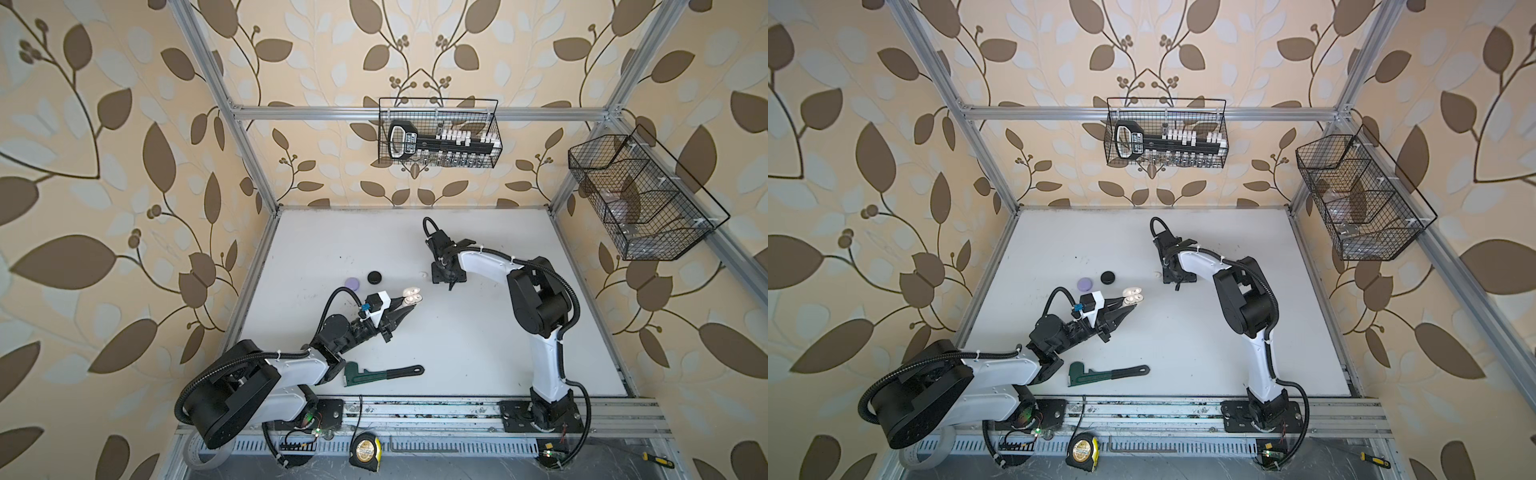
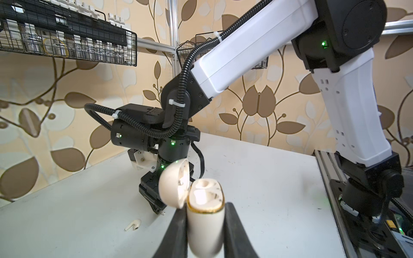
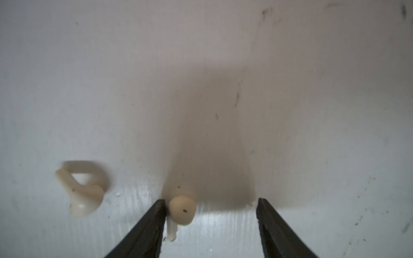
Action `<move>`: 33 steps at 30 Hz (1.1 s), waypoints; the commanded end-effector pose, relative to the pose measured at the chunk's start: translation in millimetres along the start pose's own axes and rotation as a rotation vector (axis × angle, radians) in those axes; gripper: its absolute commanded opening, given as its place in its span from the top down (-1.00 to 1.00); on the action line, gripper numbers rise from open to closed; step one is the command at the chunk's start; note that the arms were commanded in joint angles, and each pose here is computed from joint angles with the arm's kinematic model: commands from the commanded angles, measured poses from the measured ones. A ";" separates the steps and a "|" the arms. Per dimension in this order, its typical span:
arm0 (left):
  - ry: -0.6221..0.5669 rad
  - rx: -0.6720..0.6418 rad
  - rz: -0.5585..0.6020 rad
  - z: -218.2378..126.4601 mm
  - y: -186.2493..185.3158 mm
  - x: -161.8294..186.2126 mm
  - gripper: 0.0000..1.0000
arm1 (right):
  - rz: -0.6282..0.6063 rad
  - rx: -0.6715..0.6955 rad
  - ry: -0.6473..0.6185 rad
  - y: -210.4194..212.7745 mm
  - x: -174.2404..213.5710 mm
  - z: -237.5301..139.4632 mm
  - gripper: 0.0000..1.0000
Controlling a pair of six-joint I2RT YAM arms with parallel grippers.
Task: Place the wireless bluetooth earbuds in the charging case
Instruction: 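Lower the right gripper and close on one white earbud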
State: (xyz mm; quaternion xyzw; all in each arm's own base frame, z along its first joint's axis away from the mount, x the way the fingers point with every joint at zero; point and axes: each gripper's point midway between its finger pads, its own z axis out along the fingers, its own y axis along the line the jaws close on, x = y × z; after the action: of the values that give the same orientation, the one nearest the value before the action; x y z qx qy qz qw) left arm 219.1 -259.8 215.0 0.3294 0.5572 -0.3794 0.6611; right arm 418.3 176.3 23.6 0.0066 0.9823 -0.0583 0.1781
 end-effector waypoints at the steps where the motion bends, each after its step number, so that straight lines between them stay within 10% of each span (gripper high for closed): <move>1: -0.078 -0.003 0.048 -2.2 0.9 -21.6 1.00 | -0.008 0.016 0.055 -11.6 21.8 5.0 -0.27; 33: -0.077 0.017 0.052 -2.1 -2.6 -23.4 1.00 | 0.085 -0.026 0.078 -29.1 20.7 23.9 0.25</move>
State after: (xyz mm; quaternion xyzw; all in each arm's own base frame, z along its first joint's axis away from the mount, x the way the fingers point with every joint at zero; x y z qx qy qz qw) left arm 217.8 -260.1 216.3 0.3324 0.5542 -0.3800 0.6618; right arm 427.5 158.3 20.3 0.0421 0.9819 -0.0180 0.1839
